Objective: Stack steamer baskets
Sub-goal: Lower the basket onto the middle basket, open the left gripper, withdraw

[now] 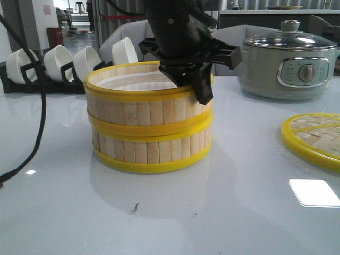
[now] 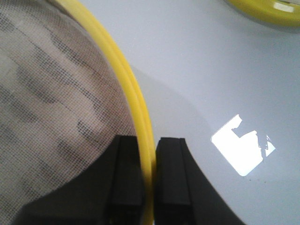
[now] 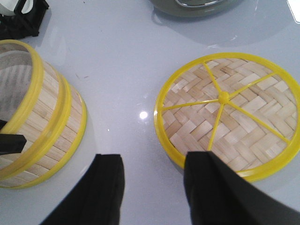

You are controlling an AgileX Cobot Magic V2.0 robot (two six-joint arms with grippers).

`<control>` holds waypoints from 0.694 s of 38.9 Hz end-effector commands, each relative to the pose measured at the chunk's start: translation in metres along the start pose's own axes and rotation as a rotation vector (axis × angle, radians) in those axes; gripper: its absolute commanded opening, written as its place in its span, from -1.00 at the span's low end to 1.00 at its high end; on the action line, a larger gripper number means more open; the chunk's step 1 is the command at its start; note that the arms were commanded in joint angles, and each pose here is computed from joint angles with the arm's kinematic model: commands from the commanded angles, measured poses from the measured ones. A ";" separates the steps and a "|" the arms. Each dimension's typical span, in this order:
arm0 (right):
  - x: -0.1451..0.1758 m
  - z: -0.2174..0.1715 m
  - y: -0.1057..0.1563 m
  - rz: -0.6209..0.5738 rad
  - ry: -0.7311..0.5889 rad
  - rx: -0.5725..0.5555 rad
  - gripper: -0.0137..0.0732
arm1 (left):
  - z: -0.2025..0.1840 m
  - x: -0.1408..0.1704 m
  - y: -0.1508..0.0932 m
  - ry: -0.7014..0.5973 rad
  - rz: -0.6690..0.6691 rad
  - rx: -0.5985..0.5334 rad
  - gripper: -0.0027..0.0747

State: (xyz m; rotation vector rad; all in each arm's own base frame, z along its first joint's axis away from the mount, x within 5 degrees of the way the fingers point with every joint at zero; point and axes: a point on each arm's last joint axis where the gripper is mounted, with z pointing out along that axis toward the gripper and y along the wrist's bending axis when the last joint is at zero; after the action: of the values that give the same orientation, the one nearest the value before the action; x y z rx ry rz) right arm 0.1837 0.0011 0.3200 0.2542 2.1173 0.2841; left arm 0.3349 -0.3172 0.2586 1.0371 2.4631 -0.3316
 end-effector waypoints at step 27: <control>-0.014 -0.007 0.004 -0.013 -0.077 -0.008 0.27 | -0.090 -0.041 -0.007 -0.182 0.023 -0.003 0.26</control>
State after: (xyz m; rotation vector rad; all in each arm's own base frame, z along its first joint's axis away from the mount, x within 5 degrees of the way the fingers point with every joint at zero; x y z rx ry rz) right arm 0.1825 0.0019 0.3183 0.2509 2.1408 0.2902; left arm 0.3376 -0.3193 0.3086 1.0335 2.3979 -0.3445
